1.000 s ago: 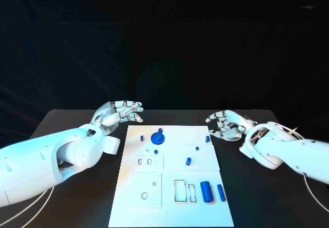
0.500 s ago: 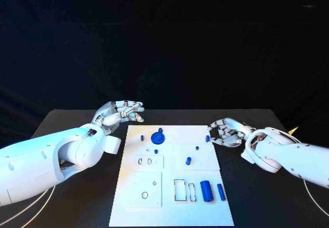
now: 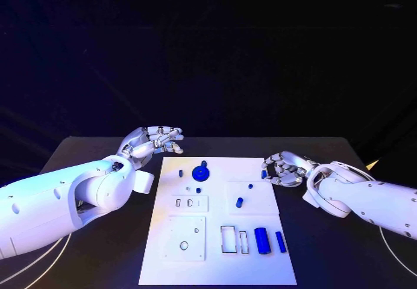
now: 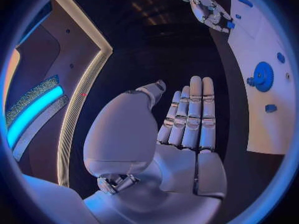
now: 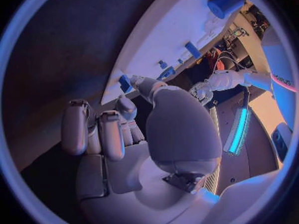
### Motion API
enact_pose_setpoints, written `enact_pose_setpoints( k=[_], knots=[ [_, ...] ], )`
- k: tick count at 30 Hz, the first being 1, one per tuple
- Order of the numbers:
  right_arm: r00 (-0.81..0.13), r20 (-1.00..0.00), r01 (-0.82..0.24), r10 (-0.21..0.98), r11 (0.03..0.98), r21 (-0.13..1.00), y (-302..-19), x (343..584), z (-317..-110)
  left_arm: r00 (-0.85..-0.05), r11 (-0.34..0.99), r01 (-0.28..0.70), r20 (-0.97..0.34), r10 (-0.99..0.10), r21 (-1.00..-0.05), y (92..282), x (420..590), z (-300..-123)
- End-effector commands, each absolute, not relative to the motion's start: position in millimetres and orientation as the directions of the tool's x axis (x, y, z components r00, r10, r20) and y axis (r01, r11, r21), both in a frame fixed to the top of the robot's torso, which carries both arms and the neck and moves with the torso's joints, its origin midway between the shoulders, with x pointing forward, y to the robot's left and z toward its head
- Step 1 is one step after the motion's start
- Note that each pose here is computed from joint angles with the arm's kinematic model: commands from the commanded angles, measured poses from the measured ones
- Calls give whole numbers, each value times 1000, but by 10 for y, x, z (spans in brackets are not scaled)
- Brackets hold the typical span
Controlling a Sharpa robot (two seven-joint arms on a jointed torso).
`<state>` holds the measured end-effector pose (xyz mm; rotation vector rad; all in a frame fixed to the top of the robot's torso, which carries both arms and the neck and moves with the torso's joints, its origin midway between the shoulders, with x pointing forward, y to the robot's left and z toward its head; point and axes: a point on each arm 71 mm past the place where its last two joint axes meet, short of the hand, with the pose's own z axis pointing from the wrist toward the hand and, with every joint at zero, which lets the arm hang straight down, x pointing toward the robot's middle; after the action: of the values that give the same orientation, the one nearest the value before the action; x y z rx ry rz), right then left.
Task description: Assemble the parts on the task board
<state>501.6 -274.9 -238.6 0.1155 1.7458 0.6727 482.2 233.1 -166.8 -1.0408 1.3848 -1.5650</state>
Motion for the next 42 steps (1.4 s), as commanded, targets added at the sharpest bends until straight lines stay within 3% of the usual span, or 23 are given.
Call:
enact_pose_setpoints(
  k=[1, 42],
  knots=[
    [-314, -861, -264, 400, 834, 484, -2732, 5017, -2411, -374, -113, 43, 89, -923, -993, 2305, 4814, -1654],
    [-297, -874, -256, 386, 849, 462, -2679, 5061, -2434, -372, -113, 39, 91, -924, -993, 2326, 4809, -1654]
  ],
)
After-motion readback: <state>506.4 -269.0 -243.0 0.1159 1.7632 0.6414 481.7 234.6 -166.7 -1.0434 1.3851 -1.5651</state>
